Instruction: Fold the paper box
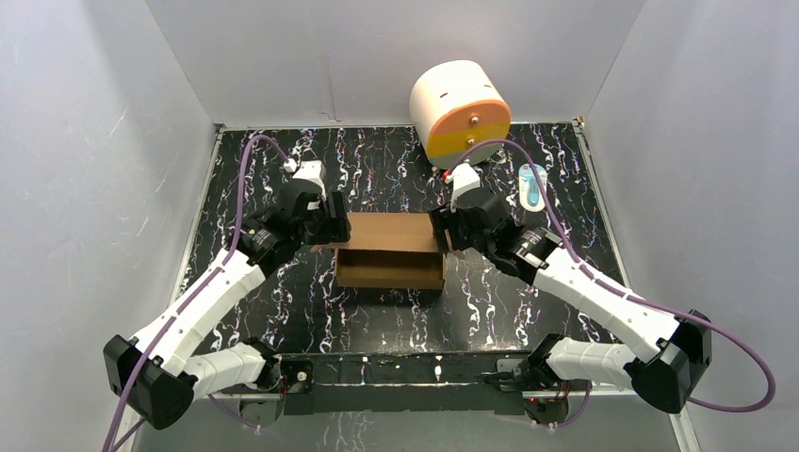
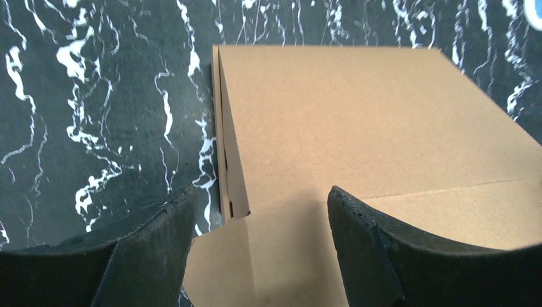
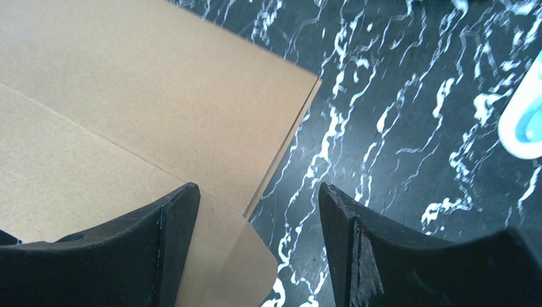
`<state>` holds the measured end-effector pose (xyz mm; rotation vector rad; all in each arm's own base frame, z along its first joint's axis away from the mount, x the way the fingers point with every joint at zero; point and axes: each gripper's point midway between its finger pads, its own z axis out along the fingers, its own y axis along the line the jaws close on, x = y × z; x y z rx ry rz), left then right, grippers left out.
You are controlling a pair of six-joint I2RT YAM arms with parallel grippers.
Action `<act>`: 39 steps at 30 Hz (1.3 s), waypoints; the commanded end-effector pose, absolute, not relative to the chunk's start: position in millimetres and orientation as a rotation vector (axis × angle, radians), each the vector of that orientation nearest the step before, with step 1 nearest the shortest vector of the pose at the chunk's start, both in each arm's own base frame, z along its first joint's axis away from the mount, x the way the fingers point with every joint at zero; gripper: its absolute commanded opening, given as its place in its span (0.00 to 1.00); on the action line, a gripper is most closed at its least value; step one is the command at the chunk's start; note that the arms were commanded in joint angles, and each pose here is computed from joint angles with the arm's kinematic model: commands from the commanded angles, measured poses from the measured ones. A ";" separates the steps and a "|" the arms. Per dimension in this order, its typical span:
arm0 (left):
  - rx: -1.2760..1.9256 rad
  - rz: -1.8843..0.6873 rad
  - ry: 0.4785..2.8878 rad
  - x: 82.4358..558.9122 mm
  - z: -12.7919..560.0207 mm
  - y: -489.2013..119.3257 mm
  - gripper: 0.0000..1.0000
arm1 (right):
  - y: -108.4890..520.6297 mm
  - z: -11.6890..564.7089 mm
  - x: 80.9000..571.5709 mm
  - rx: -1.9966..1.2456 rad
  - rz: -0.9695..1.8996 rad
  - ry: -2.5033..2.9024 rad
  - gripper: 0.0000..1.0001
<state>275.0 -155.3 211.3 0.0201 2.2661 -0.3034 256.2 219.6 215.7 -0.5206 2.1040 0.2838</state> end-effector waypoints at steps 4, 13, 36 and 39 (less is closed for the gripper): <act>-0.028 -0.383 2.355 248.1 171.8 -156.7 0.70 | 227.4 189.3 245.3 -0.439 0.415 2.115 0.74; -0.135 -0.342 2.371 235.4 134.4 -140.4 0.70 | 230.4 146.5 239.5 -0.426 0.458 2.139 0.72; -0.276 -0.258 2.464 221.0 51.4 -126.4 0.70 | 212.5 74.6 227.4 -0.415 0.448 2.201 0.68; -0.290 -0.254 2.471 217.4 45.0 -124.2 0.70 | 208.6 62.3 223.8 -0.392 0.448 2.233 0.67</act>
